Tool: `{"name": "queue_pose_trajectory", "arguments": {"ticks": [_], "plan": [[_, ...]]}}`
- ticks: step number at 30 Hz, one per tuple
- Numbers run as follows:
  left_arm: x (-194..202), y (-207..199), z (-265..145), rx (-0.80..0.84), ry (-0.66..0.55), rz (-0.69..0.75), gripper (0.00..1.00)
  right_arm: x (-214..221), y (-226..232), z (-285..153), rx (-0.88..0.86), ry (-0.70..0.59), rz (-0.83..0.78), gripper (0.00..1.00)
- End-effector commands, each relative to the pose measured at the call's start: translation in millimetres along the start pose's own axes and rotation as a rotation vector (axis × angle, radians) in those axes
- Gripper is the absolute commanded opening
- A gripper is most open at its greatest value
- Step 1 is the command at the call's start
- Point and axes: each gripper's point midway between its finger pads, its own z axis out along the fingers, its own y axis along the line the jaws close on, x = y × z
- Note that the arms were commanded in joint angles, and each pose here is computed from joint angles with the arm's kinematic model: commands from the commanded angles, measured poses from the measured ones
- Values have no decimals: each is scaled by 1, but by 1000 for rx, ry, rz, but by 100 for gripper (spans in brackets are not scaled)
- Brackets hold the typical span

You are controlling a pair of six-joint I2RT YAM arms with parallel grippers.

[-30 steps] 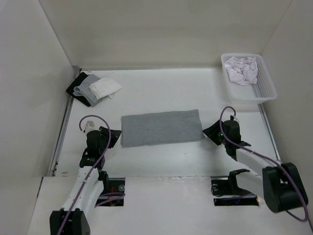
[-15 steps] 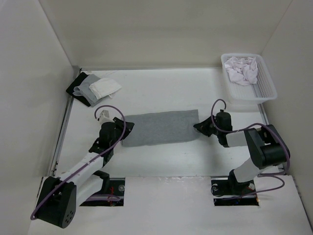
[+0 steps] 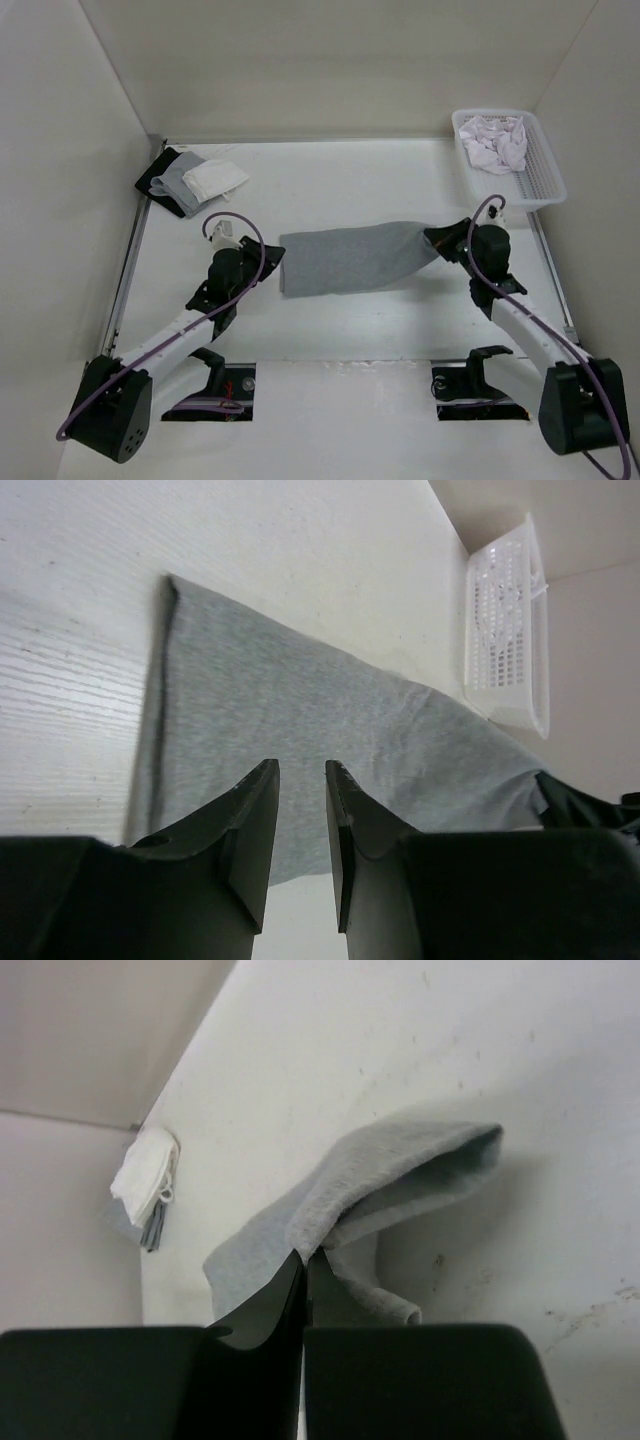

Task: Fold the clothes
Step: Fold the tank top

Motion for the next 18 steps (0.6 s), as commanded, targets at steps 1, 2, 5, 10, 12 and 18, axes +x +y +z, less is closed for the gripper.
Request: {"name": "queue_pose_trajectory", "arguments": {"ticks": [1,2,5,10,12,18], "plan": [[-19,-44,-1,123,-54,-21,24,-31,27,-16,57,-77,-204,0],[-17,-46,-2,130,-48,-22,24,-32,38,-18,59,-73,-247,0],[-15,-49,-5,142,-42,-25,24,-12,72,-15,34,-8,-353,1],[-19,-48,-14,159,-56,-39,24,56,112,6,37,147,-551,1],[-22,-45,-17,157,-61,-43,24,88,121,17,51,210,-609,2],[-34,-34,-25,146,-87,-60,26,200,144,39,22,405,-678,21]]}}
